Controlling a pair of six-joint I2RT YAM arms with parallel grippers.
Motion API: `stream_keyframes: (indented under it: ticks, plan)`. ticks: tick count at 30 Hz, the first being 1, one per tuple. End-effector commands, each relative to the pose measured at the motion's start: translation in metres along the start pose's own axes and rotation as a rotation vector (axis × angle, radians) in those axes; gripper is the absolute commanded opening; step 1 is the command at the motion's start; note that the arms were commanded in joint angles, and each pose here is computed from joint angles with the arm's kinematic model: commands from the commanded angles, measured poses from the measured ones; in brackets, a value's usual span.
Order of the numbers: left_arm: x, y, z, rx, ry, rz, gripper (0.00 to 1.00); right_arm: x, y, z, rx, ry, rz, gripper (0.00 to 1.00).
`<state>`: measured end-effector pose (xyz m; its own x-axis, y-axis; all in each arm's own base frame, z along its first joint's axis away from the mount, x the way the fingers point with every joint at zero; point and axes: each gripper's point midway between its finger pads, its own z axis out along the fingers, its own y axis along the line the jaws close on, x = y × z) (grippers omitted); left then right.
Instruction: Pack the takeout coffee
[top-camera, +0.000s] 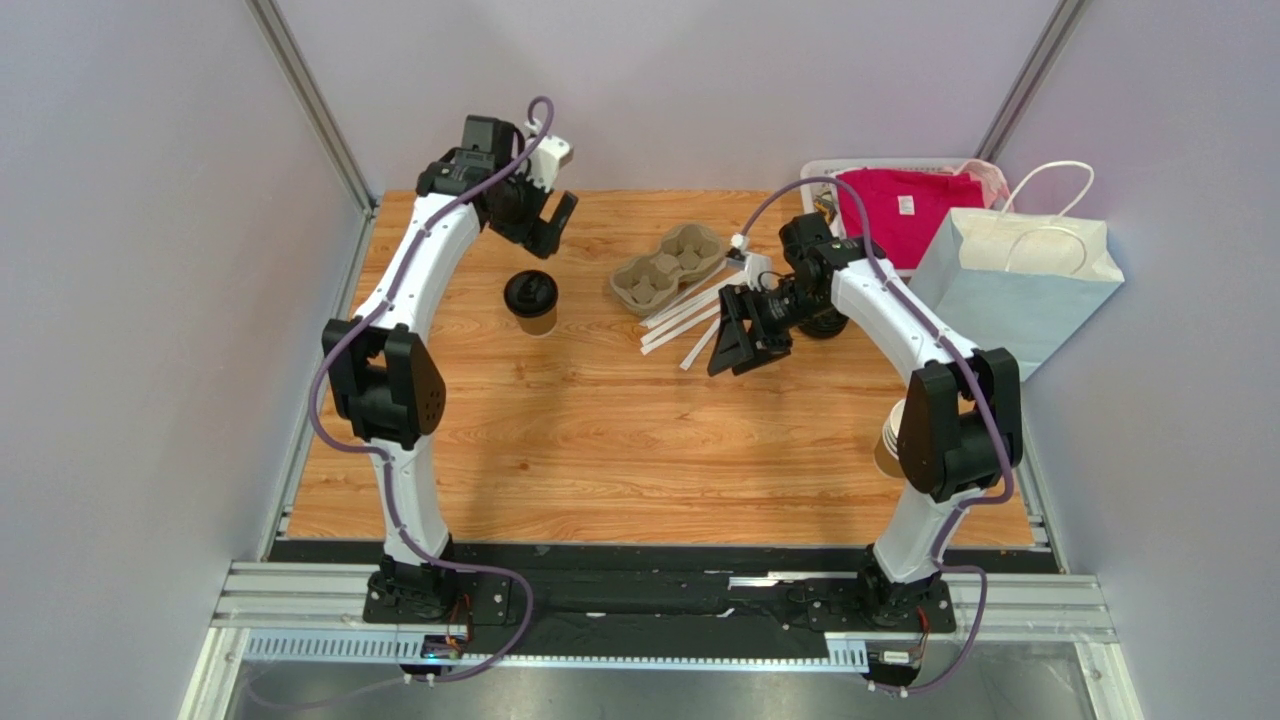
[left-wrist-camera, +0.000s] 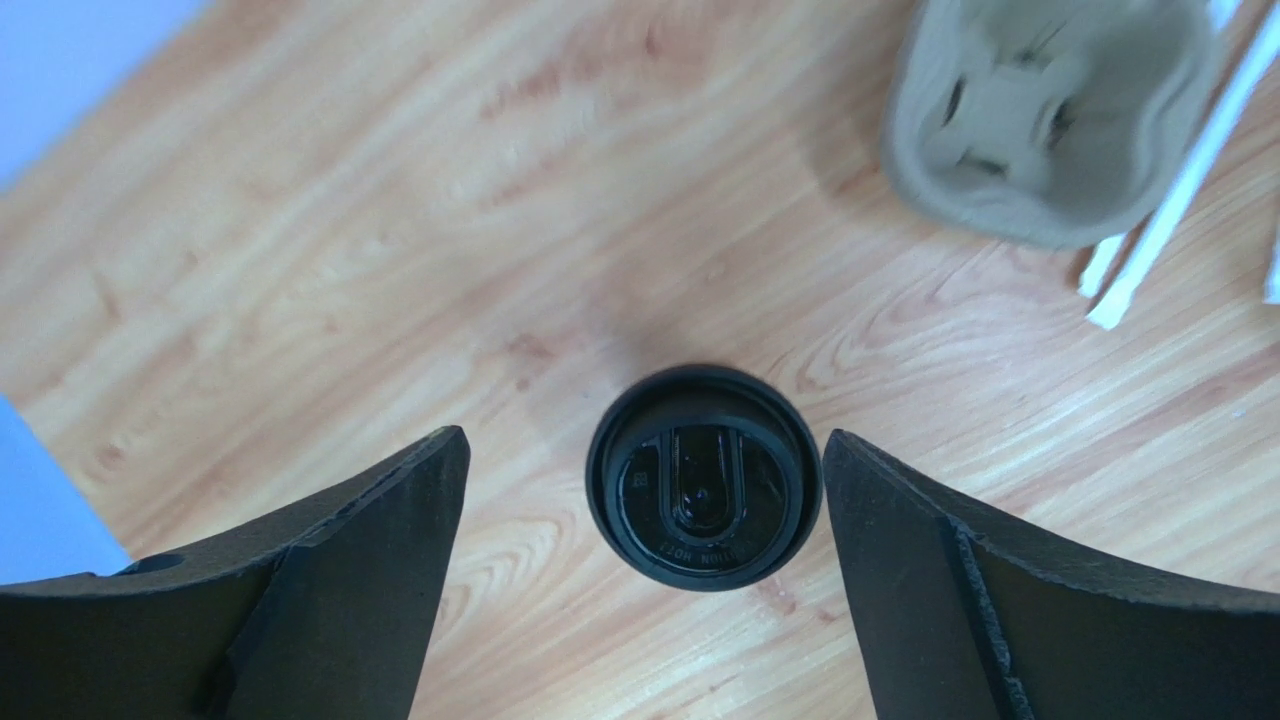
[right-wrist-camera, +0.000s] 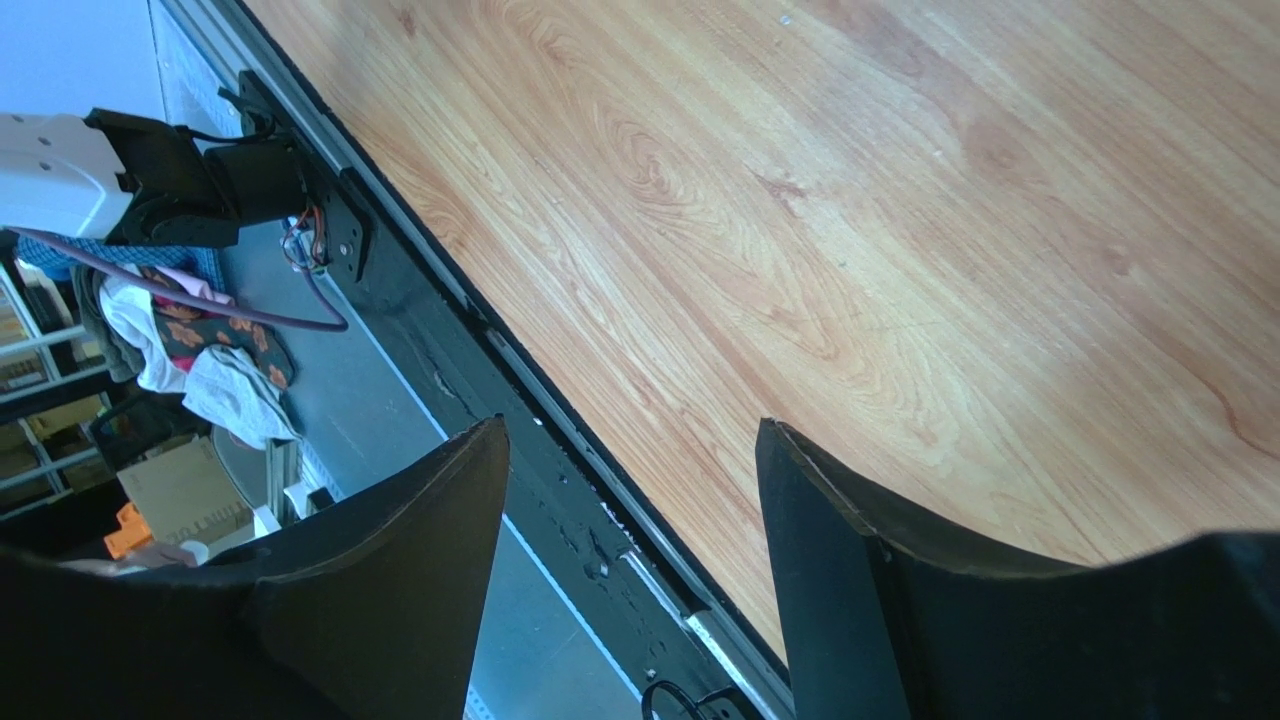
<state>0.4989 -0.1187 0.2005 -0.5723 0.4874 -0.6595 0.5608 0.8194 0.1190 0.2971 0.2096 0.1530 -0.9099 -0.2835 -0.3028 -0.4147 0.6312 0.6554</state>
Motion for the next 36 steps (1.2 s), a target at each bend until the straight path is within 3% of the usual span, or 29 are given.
stream_keyframes:
  ticks: [1,7,13,24,36]
  plan:
    - [-0.067,-0.027,-0.052,0.061,-0.214,0.085,0.89,-0.023,0.004,-0.031,0.002,-0.106,-0.039,0.65]
    - [-0.092,-0.088,-0.026,0.166,-0.249,0.138,0.62,-0.036,-0.011,-0.052,0.026,-0.170,0.000,0.65]
    - [-0.098,-0.133,0.026,0.222,-0.201,0.082,0.54,-0.032,-0.018,-0.054,0.070,-0.186,-0.001,0.64]
    - [-0.083,-0.167,0.100,0.176,-0.122,0.017,0.53,-0.037,-0.030,-0.056,0.135,-0.193,-0.007,0.64]
    - [-0.075,-0.190,0.125,0.216,-0.103,-0.018,0.45,-0.035,-0.033,-0.050,0.120,-0.177,0.009,0.64]
